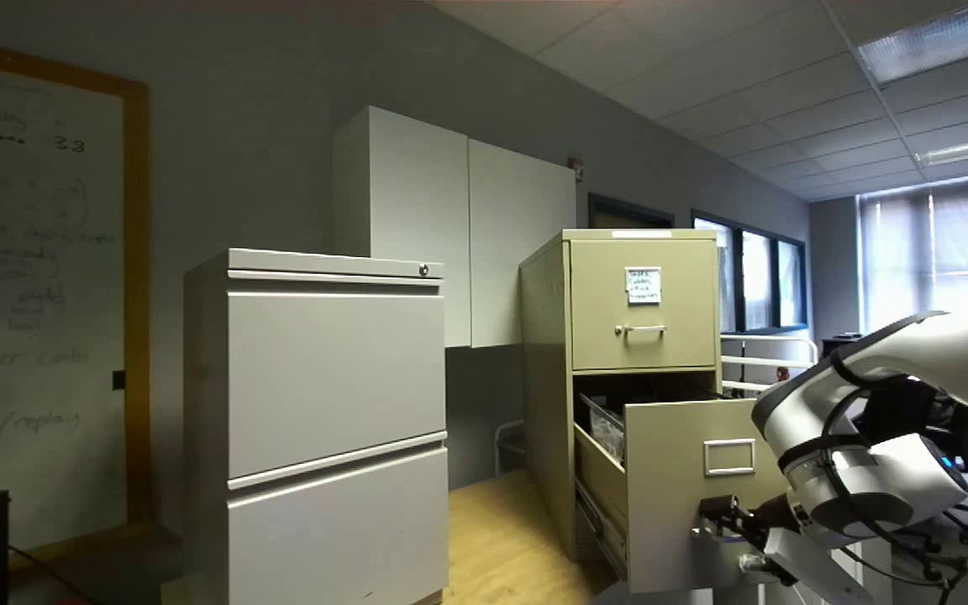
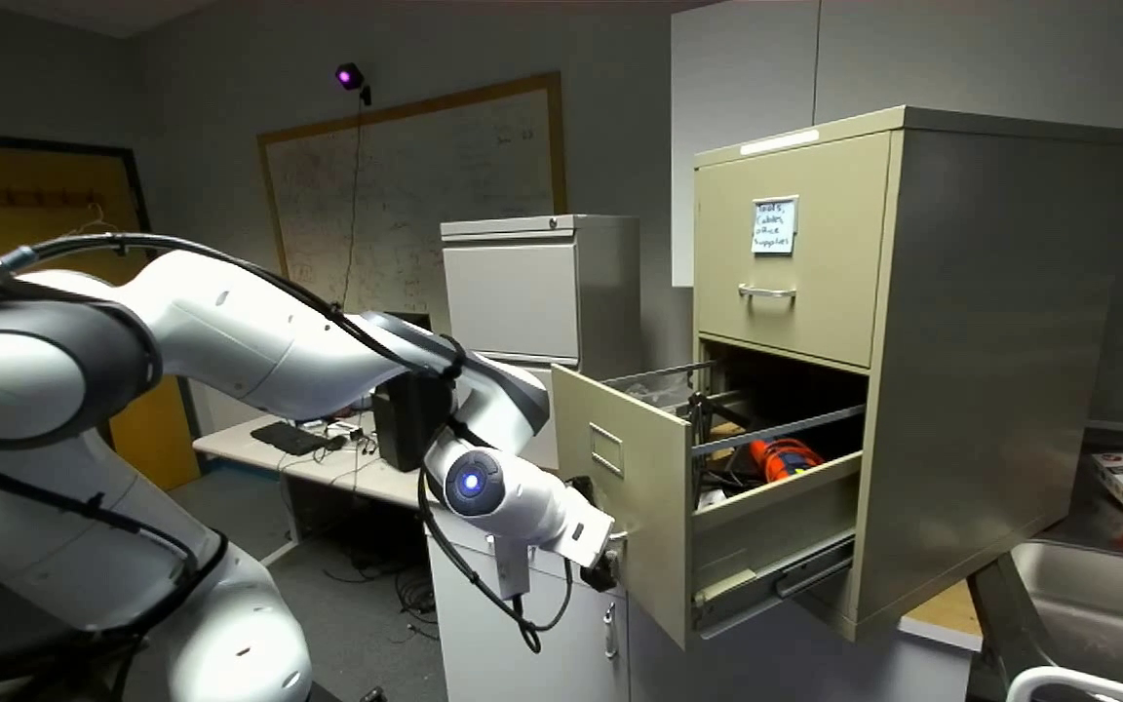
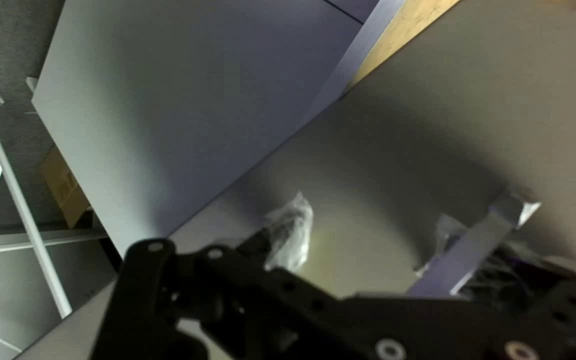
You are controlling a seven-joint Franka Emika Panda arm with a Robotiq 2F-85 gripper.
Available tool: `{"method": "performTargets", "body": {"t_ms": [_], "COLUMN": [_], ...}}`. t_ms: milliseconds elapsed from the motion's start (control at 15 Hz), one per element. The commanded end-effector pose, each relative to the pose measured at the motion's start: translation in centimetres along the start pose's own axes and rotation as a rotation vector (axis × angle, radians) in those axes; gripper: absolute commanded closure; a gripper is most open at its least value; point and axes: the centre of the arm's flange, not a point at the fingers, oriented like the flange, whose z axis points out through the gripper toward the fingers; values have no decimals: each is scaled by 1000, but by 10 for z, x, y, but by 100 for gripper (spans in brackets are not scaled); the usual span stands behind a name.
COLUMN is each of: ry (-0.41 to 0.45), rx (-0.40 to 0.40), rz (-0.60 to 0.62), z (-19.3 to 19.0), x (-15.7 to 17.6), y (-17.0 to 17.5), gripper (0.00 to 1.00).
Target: Open the bottom drawer of the cabinet to the right.
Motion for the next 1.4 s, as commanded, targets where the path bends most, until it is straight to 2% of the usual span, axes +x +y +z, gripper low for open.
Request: {"method": "performTargets", "body": {"t_ms": [0, 267, 600, 1067, 1333], "ry": [-37, 83, 225, 277, 326], "rx": [-88, -215, -347, -368, -375], "rz": [-74, -92, -101, -62, -55], "z": [-28, -43, -76, -102, -114], "x": [-70, -80, -115, -158, -166], "y": [-13, -27, -48, -66, -75], "gripper": [0, 0, 0, 0, 0]}}
